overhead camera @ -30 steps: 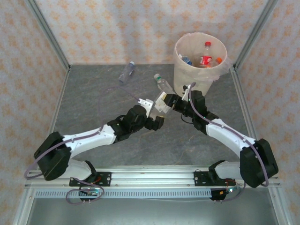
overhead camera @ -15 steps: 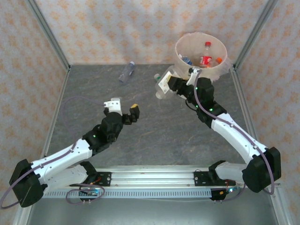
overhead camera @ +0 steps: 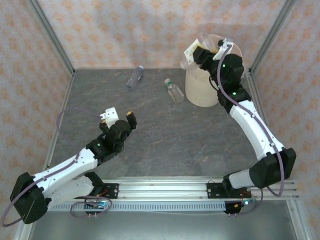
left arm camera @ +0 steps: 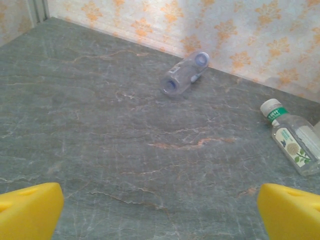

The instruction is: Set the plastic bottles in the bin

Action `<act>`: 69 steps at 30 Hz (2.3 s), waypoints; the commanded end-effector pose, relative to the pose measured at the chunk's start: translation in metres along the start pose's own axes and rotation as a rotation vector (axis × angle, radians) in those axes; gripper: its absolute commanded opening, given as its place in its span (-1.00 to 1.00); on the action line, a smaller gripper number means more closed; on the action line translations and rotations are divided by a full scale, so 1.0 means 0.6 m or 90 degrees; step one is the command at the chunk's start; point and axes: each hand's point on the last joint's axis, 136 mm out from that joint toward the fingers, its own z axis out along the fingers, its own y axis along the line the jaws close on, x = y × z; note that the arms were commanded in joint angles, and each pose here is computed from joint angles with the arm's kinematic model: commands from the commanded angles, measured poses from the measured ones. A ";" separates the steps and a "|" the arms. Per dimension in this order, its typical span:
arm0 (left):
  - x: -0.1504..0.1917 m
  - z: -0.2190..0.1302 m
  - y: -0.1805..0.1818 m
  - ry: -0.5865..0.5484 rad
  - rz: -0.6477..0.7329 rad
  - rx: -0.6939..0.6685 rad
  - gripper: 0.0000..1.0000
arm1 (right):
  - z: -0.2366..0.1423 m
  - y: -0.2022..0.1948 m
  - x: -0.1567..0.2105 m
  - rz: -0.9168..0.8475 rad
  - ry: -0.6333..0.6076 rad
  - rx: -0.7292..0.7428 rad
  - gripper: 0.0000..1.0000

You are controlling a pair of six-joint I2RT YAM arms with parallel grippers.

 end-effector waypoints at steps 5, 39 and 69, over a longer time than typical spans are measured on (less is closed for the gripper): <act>0.009 0.005 0.032 -0.003 0.000 -0.053 1.00 | 0.048 -0.097 -0.054 -0.064 -0.025 0.147 -0.12; 0.028 0.019 0.041 0.024 0.012 -0.074 1.00 | 0.142 -0.219 0.006 -0.062 0.153 0.273 0.85; 0.037 0.064 0.019 0.125 0.041 -0.067 1.00 | 0.072 -0.143 0.030 -0.060 0.311 0.130 0.98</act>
